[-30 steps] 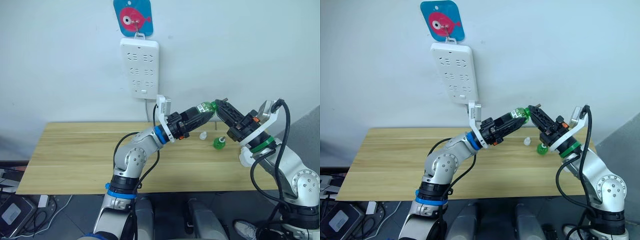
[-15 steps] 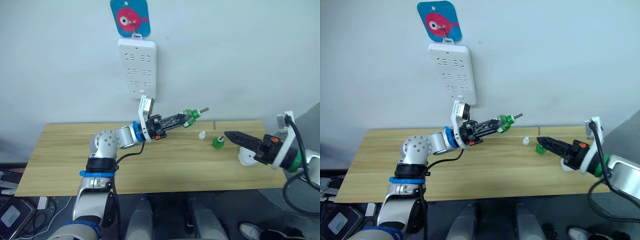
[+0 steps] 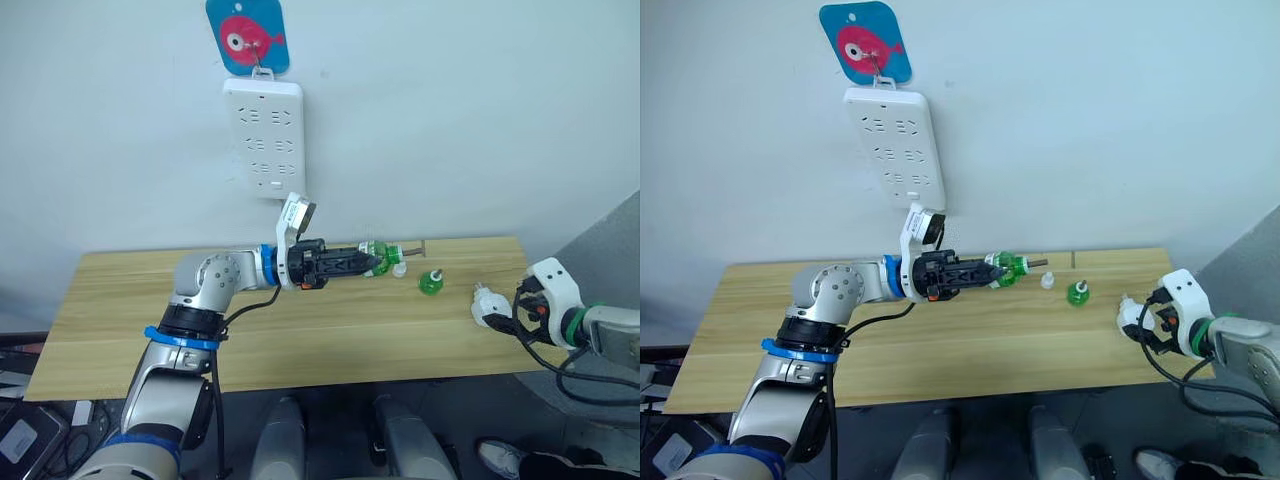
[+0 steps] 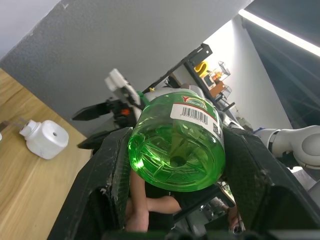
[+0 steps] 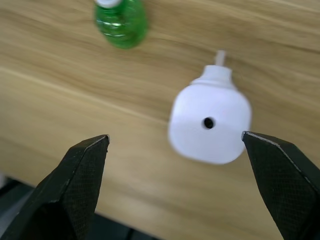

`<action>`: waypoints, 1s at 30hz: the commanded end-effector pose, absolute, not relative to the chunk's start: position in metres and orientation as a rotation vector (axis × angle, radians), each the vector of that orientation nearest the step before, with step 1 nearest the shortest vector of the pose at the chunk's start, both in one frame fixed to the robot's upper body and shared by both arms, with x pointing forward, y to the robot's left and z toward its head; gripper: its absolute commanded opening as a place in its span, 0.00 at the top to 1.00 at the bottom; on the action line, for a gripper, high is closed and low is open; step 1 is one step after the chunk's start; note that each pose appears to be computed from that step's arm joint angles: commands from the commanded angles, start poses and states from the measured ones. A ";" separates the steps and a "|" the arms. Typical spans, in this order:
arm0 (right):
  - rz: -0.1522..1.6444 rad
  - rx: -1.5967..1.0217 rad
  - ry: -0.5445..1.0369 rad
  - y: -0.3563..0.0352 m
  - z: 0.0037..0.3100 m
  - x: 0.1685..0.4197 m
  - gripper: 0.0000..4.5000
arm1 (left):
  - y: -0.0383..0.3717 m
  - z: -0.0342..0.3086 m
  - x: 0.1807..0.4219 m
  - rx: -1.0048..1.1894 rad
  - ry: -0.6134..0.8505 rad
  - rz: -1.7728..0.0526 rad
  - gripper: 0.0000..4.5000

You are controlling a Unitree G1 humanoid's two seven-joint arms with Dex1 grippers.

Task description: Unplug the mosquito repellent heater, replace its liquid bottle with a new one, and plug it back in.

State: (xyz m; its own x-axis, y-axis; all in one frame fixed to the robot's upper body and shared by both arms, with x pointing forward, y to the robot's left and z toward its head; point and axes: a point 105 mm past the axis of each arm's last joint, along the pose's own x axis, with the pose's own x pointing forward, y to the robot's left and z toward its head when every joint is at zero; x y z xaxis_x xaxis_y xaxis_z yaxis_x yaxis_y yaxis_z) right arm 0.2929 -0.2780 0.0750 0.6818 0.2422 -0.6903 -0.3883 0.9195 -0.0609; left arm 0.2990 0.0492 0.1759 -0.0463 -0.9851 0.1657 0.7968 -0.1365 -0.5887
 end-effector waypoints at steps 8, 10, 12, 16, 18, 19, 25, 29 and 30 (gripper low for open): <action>0.294 -0.148 0.834 -0.299 0.065 0.307 0.01 | 0.053 0.177 0.284 -0.609 0.363 -1.597 0.46; 0.294 -0.123 0.844 -0.298 0.065 0.311 0.01 | 0.054 0.176 0.284 -0.612 0.360 -1.588 0.46; 0.297 -0.084 0.855 -0.296 0.065 0.315 0.01 | 0.055 0.175 0.283 -0.609 0.359 -1.580 0.46; 0.293 -0.049 0.875 -0.296 0.067 0.318 0.01 | 0.057 0.173 0.282 -0.604 0.360 -1.571 0.46; 0.289 -0.051 0.885 -0.297 0.066 0.320 0.01 | 0.058 0.172 0.282 -0.604 0.360 -1.565 0.46; 0.289 -0.057 0.890 -0.297 0.065 0.320 0.01 | 0.058 0.172 0.281 -0.603 0.358 -1.563 0.46; 0.276 -0.039 0.918 -0.299 0.059 0.321 0.01 | 0.057 0.173 0.281 -0.600 0.349 -1.556 0.46; 0.279 -0.047 0.926 -0.300 0.053 0.323 0.01 | 0.058 0.173 0.281 -0.594 0.349 -1.551 0.46; 0.286 -0.052 0.925 -0.299 0.052 0.324 0.01 | 0.059 0.173 0.281 -0.593 0.350 -1.551 0.46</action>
